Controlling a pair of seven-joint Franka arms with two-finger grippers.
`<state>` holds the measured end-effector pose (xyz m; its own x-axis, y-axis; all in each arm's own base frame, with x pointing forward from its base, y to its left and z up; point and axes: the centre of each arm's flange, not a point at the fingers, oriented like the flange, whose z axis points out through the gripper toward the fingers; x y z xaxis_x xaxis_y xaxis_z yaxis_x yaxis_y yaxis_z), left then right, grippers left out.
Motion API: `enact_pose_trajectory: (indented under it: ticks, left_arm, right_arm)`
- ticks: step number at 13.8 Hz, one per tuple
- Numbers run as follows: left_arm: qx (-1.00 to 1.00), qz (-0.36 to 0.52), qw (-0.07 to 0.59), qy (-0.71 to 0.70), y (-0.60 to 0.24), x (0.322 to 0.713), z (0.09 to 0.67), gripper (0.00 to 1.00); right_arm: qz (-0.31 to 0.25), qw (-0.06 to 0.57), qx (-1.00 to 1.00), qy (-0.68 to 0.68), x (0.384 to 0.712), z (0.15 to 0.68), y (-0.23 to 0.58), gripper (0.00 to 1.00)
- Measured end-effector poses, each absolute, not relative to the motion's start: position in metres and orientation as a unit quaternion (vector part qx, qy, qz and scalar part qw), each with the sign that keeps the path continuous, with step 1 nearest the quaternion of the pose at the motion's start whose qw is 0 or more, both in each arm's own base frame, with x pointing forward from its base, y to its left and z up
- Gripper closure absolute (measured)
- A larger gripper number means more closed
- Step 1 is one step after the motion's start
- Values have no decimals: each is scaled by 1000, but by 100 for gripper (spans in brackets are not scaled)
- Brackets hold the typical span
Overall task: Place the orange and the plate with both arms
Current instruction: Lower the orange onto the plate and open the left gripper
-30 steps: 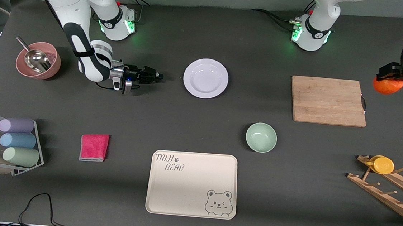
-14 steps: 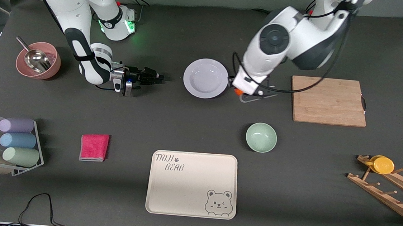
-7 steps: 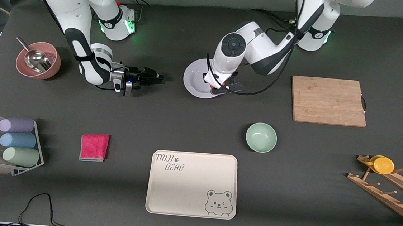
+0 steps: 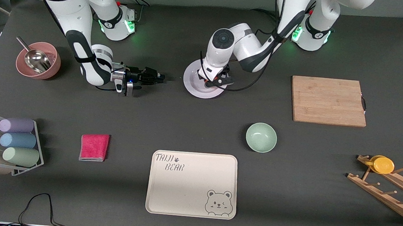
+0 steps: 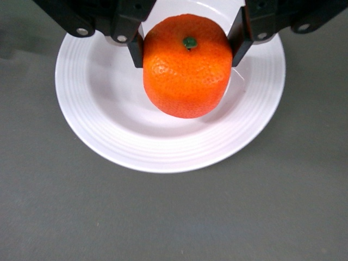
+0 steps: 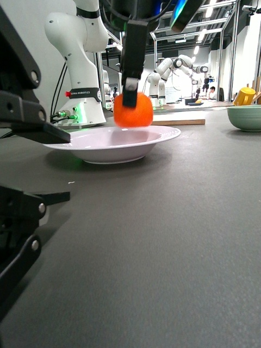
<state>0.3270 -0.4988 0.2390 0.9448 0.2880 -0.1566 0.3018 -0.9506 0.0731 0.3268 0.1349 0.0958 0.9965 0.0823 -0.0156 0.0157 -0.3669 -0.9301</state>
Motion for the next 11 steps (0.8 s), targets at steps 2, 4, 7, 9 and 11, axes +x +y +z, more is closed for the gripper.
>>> enact_pose_trajectory:
  ticks: [2, 4, 7, 9, 11]
  left_arm:
    - [985, -71, 46, 150, -503, 320, 221, 35]
    - [985, -68, 48, 151, -505, 318, 211, 35]
    - [985, -66, 49, 154, -506, 319, 211, 16]
    - [984, -64, 53, 156, -508, 322, 215, 0]
    - [984, -60, 54, 157, -509, 326, 220, 0]
  right_arm:
    - [29, 562, -826, -31, 328, 96, 136, 57]
    - [29, 562, -826, -30, 328, 95, 136, 57]
    - [28, 563, -826, -30, 329, 95, 137, 57]
    - [29, 563, -825, -29, 328, 95, 139, 57]
    - [24, 568, -823, -19, 328, 94, 145, 57]
